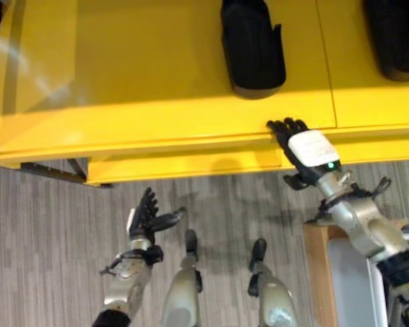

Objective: Move parts from the plastic box to the shelf.

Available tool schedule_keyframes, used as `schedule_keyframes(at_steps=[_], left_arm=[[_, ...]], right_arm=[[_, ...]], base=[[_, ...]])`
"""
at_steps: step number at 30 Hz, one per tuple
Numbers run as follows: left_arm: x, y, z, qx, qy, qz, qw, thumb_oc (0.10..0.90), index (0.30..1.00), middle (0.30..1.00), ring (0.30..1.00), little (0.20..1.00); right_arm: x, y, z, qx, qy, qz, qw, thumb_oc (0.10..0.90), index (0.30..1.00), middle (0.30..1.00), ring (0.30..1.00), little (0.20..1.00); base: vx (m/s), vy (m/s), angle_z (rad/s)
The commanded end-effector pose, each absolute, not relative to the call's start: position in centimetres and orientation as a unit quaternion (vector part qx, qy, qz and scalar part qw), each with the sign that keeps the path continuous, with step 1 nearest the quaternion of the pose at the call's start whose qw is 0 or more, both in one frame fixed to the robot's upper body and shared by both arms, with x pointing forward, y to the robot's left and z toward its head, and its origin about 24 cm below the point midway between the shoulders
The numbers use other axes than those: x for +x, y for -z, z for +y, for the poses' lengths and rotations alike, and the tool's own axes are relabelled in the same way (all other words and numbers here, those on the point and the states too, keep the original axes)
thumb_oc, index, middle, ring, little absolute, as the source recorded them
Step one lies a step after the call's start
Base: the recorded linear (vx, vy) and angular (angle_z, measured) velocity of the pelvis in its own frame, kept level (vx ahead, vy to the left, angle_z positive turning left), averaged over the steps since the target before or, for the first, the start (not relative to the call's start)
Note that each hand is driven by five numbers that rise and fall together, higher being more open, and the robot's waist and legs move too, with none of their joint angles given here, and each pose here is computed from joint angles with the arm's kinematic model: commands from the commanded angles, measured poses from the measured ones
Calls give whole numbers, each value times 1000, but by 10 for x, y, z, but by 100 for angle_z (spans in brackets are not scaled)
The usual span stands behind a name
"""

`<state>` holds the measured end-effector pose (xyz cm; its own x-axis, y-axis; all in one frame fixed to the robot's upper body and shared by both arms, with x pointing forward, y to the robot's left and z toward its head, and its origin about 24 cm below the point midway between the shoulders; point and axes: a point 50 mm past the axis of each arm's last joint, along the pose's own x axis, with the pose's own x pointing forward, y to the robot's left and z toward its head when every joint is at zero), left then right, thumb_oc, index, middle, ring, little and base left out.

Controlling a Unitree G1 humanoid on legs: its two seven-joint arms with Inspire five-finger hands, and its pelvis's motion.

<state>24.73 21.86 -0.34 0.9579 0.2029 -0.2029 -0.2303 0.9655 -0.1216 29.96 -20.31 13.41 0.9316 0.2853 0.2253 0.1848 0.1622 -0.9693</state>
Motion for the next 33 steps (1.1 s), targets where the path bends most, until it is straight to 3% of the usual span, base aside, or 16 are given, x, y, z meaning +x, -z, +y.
schedule_keyframes(at_steps=[1, 9, 19, 27, 33], left_arm=[[246, -12, 225, -53, -119, 42, 991, 900, 1000, 1000, 1000, 1000], [240, -2, 220, -58, -118, 59, 990, 900, 1000, 1000, 1000, 1000], [230, 4, 217, -78, -113, 62, 989, 900, 1000, 1000, 1000, 1000], [233, 2, 204, -91, -98, 55, 989, 900, 1000, 1000, 1000, 1000], [221, 2, 207, -90, -102, 50, 989, 900, 1000, 1000, 1000, 1000]], right_arm=[[287, -165, -200, -549, 30, -277, 789, 900, 1000, 1000, 1000, 1000], [260, -157, -196, -358, 59, -311, 878, 900, 1000, 1000, 1000, 1000], [267, -162, -173, -348, -1, -341, 873, 900, 1000, 1000, 1000, 1000], [263, -154, -176, -349, -4, -322, 880, 900, 1000, 1000, 1000, 1000], [271, -139, -156, -315, -53, -298, 900, 900, 1000, 1000, 1000, 1000]], base=[[45, -35, -2], [17, -76, -4], [0, -124, -19], [-2, -141, 12], [54, 0, -94]])
